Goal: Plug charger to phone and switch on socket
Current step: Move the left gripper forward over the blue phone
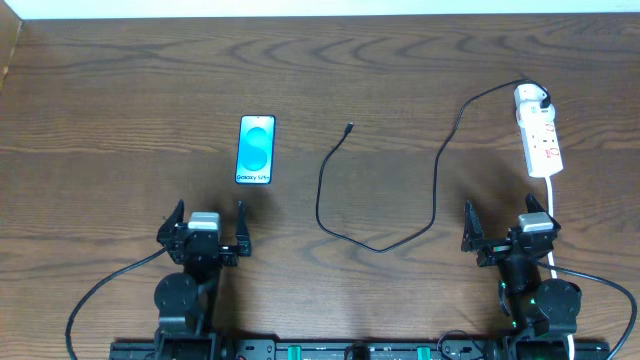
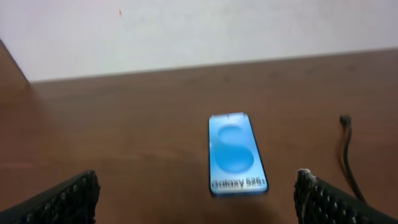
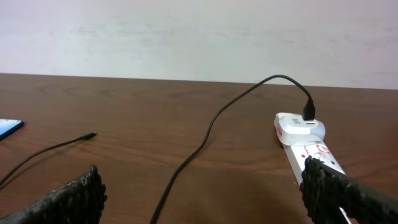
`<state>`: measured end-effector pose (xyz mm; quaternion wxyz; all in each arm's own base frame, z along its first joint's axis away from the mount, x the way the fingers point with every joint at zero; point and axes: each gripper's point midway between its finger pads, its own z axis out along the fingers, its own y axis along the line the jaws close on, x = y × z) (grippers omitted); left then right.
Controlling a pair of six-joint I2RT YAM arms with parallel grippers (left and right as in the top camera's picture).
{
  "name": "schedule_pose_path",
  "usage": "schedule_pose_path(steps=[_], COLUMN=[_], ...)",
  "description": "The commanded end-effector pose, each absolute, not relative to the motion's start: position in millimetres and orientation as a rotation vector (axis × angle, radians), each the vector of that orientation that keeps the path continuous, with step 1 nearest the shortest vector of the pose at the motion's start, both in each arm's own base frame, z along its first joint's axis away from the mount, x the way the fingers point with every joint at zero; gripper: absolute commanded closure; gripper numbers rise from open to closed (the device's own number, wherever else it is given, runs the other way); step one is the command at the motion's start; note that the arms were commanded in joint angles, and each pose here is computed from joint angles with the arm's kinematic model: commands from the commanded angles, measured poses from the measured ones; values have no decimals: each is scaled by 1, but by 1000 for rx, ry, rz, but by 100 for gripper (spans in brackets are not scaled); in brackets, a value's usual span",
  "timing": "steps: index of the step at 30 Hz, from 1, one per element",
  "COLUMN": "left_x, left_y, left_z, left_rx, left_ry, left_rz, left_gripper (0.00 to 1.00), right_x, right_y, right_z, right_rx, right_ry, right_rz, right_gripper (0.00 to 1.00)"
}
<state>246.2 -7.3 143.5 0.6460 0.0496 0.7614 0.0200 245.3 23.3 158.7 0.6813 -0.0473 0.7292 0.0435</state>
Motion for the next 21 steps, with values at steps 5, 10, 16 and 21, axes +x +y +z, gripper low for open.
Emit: schedule_pose_path(steps=[5,10,16,21], left_x=[255,268,290,308], left_y=[-6,-19,-30,-35], left_z=[164,178,200,218], left_rx=[121,176,187,192], left_ry=[1796,1855,1939,2003], left_rz=[54,-18,-103,-151], left_gripper=[1,1,1,1], right_x=[245,245,245,245], right_y=[25,25,25,25], right_z=[158,158,158,158], right_rx=[-117,-117,-117,-117], right_ry=[1637,1637,1637,1637], right_rz=[96,96,96,96], right_gripper=[1,1,1,1])
